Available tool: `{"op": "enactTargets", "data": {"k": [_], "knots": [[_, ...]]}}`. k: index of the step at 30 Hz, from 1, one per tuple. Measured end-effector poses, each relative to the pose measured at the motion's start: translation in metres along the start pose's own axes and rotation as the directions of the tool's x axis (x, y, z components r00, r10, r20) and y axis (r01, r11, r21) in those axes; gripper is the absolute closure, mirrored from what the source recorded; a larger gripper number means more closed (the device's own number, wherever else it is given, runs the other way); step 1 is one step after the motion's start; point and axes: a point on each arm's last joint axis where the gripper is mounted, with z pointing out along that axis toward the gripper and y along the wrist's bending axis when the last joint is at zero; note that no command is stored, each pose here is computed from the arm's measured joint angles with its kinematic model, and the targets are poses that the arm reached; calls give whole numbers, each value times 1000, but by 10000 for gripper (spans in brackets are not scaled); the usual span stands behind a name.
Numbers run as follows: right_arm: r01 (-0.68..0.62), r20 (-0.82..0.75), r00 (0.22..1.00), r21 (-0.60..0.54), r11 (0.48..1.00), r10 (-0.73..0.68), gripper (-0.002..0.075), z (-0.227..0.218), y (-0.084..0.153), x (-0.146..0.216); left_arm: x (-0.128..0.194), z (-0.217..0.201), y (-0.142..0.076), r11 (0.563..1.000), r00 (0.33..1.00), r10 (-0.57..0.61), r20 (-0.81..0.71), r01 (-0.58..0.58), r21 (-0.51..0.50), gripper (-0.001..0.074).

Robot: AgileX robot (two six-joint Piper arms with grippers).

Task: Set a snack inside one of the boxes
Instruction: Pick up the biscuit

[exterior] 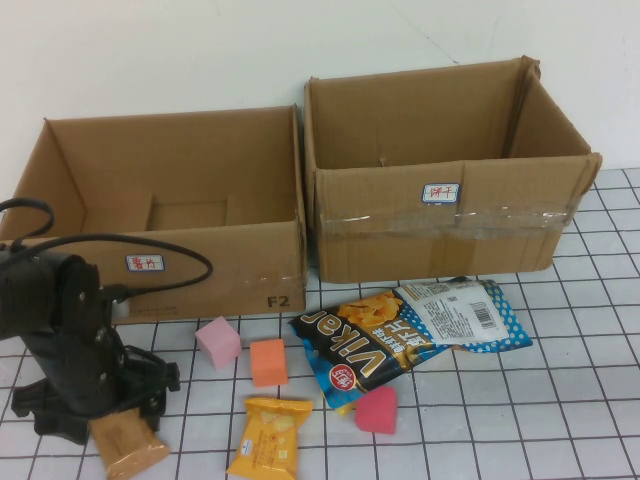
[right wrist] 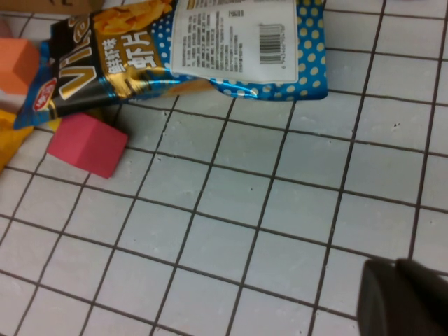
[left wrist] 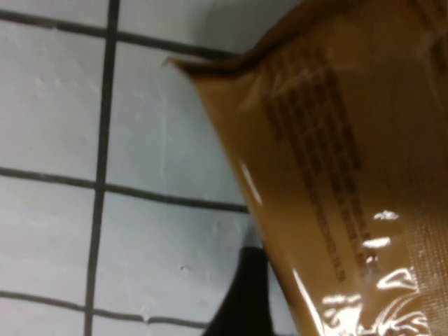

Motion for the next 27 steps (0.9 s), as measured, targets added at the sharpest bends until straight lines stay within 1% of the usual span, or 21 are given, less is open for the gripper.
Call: {"op": "enactTargets", "data": {"k": [2, 5, 6, 10, 15, 20, 23, 27], "knots": [[-6, 2, 1000, -2, 1000, 6, 727, 0, 0, 0, 1, 0, 1, 1000, 1000, 12, -13, -12, -6, 154], [-9, 3, 1000, -5, 1000, 9, 727, 0, 0, 0, 3, 0, 1, 1000, 999, 27, -30, -27, -13, 267], [-11, 2, 1000, -7, 1000, 11, 727, 0, 1, 0, 3, 0, 1, 999, 999, 33, -34, -33, -14, 286], [-10, 4, 1000, -11, 1000, 11, 727, 0, 1, 0, 4, 0, 2, 999, 998, 39, -47, -40, -19, 283], [4, 6, 1000, -14, 1000, -4, 727, 0, 1, 0, 9, -1, 4, 995, 991, 86, -99, -90, -35, 283], [11, 5, 1000, -15, 1000, -10, 727, 0, 1, 0, 18, -21, 8, 993, 984, 106, -144, -112, -39, 283], [11, 4, 1000, -16, 1000, -10, 727, 0, 1, 0, 25, -42, 8, 991, 981, 132, -143, -133, 3, 283], [11, 4, 1000, -16, 1000, -10, 727, 0, 1, 0, 38, -78, 4, 974, 975, 204, -90, -192, 123, 283]]}}
